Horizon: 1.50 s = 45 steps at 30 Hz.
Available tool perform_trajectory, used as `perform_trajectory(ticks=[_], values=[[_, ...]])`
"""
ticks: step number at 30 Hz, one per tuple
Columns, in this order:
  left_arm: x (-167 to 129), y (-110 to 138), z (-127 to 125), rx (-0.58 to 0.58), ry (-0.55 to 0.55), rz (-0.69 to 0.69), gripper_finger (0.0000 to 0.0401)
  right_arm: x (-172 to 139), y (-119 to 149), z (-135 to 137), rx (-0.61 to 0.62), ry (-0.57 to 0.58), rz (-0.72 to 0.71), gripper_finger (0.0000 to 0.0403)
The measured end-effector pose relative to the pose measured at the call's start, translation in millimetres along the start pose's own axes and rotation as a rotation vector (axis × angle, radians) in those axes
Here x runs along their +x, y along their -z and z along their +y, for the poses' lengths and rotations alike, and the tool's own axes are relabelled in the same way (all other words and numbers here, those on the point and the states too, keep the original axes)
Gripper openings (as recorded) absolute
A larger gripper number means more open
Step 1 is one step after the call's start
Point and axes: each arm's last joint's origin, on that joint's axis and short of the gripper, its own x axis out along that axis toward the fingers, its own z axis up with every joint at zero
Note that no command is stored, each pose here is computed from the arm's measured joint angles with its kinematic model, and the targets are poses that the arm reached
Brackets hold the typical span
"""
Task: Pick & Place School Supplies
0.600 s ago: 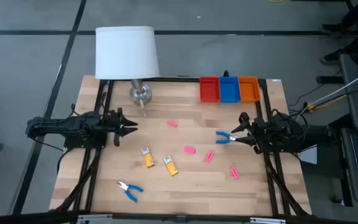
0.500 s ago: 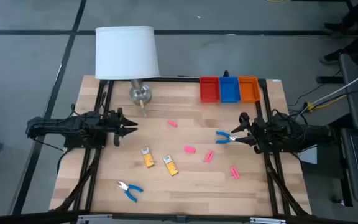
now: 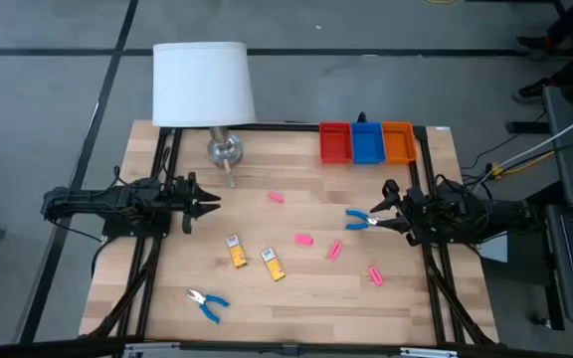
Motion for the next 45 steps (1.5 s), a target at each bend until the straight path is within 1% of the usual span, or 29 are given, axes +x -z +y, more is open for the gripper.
perform_trajectory(ticks=[22,23,25,26,27,29,32,34,36,39,42,45], values=[[0,0,0,0.0,0.0,0.0,0.0109,0,0,0,-0.001,0.001,0.0,0.0192],[0,0,0,0.0,0.0,0.0,0.0109,0,0,-1,-0.012,0.028,-0.008,0.0192],[0,0,0,0.0,0.0,0.0,0.0109,0,-1,-4,-0.041,0.143,-0.036,0.0192],[0,0,0,0.0,0.0,0.0,0.0109,-1,-2,-5,-0.035,0.194,-0.05,0.0192],[0,0,0,0.0,0.0,0.0,0.0109,-1,-2,-7,0.005,0.23,-0.065,0.0192],[0,0,0,0.0,0.0,0.0,0.0109,-1,-2,-8,0.144,0.269,-0.099,0.0192],[0,0,0,0.0,0.0,0.0,0.0109,-1,-2,-8,0.404,0.256,-0.124,0.0192],[0,0,0,0.0,0.0,0.0,0.0109,-1,-2,-9,0.503,0.296,-0.164,0.0192],[0,0,0,0.0,-0.001,0.0,0.0109,-1,-1,-11,0.555,0.325,-0.177,0.0192],[0,0,0,0.0,0.0,0.0,0.0109,-1,-2,-11,0.624,0.334,-0.205,0.0192],[0,0,0,0.0,0.0,-0.001,0.0109,-1,-2,-10,0.678,0.314,-0.208,0.0192],[0,0,0,0.0,0.0,0.0,0.0109,-1,-8,-9,0.706,0.29,-0.272,0.0192]])
